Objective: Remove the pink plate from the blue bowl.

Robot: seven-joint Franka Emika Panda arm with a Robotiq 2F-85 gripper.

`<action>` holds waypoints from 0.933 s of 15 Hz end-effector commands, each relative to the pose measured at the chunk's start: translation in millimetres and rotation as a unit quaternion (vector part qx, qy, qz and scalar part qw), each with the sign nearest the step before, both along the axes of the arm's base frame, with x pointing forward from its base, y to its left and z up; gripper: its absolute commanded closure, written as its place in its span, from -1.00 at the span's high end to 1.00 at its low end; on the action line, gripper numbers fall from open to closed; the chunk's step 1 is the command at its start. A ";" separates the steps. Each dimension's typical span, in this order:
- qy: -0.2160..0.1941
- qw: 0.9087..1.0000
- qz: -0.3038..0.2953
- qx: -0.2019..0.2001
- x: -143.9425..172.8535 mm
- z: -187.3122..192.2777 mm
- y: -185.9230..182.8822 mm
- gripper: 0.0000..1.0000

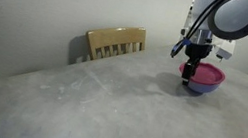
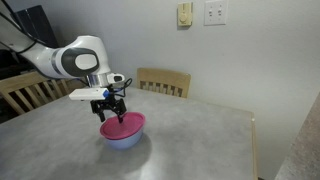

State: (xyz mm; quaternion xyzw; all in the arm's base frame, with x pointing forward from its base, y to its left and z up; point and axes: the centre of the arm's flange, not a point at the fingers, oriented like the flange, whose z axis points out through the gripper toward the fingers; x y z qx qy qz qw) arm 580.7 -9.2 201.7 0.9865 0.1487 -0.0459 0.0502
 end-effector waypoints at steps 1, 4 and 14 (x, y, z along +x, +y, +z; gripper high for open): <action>0.012 1.000 -0.011 0.000 5.1 -3.0 -2.7 0.50; 0.011 1.000 -0.018 0.000 4.3 -1.9 -3.3 -0.06; -0.002 0.998 -0.067 -0.004 2.7 4.2 -8.6 -0.94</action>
